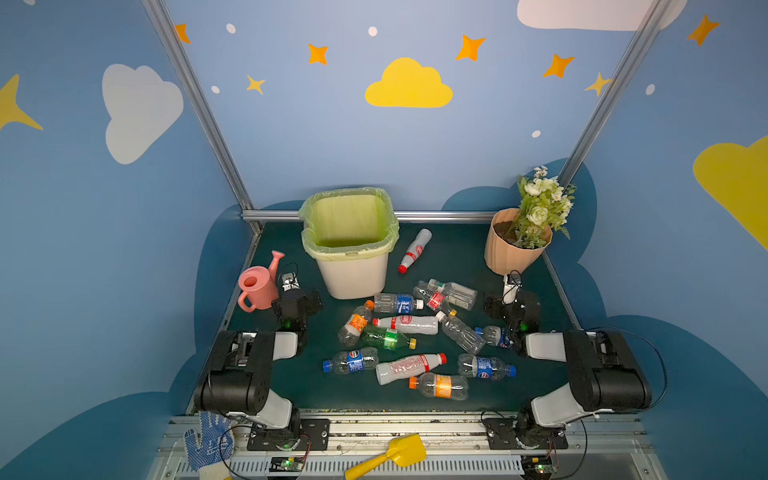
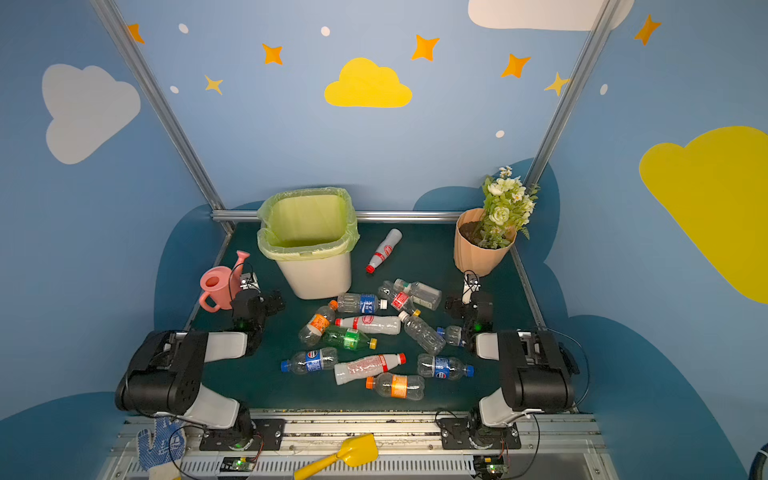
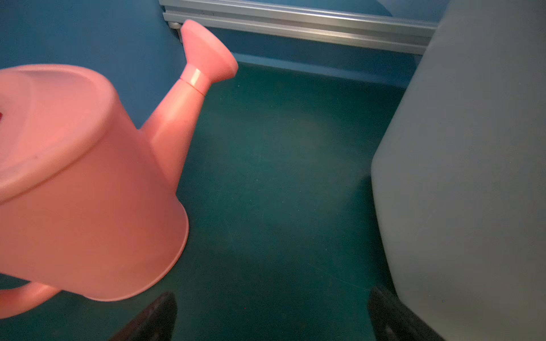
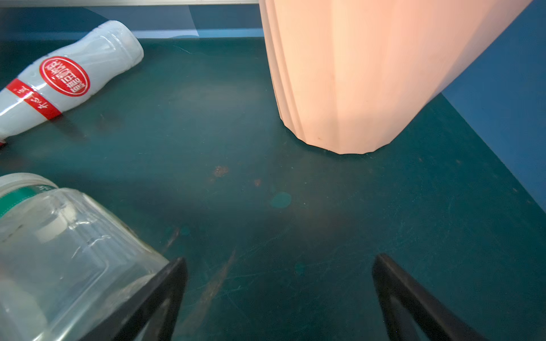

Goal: Throw the plastic bottles in the bin

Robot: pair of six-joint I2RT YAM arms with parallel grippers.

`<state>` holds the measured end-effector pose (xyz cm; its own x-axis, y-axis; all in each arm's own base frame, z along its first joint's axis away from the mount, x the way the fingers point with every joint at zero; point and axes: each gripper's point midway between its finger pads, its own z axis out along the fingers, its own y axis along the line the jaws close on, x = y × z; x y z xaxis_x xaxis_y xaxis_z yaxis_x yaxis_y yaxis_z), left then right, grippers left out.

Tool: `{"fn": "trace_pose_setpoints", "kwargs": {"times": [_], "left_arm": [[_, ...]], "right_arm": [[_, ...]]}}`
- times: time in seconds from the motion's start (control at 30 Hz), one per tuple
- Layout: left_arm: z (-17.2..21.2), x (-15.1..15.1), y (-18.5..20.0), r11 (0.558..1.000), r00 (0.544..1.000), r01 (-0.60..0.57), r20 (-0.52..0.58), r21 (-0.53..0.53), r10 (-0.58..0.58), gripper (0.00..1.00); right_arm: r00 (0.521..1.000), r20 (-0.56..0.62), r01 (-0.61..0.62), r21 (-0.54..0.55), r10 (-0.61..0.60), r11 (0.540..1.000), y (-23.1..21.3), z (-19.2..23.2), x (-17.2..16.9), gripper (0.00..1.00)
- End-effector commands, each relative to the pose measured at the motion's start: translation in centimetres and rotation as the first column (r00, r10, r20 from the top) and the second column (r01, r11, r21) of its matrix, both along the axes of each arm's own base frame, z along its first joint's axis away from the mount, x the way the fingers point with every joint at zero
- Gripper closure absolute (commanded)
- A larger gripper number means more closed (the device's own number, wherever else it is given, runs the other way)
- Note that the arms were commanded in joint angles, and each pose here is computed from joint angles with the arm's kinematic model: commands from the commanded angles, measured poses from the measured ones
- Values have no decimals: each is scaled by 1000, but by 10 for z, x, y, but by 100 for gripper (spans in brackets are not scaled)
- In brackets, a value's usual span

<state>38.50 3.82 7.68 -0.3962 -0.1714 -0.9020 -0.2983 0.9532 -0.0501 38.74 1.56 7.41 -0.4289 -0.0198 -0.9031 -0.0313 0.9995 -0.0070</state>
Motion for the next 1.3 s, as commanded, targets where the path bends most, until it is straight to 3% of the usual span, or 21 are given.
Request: {"fn": "trace_pose_setpoints", "kwargs": {"times": [0.0, 0.9, 0.97, 1.07, 1.27], "left_arm": [[7, 3, 1, 1000, 1000, -4, 16, -10, 4, 0], [7, 3, 1, 1000, 1000, -5, 18, -10, 5, 0], [13, 1, 10, 998, 997, -65, 28, -14, 65, 0], [26, -6, 18, 994, 993, -108, 45, -24, 109, 0], [75, -36, 38, 974, 973, -228, 23, -6, 228, 0]], "right_arm": [[999, 46, -1, 7, 1, 1000, 1, 15, 7, 3], [1000, 30, -7, 10, 7, 1000, 2, 17, 8, 3], [999, 48, 5, 15, -6, 1000, 0, 26, 10, 3], [998, -56, 30, 41, -28, 999, -1, 39, 7, 3], [986, -108, -107, 203, 130, 973, 38, 90, -9, 4]]}}
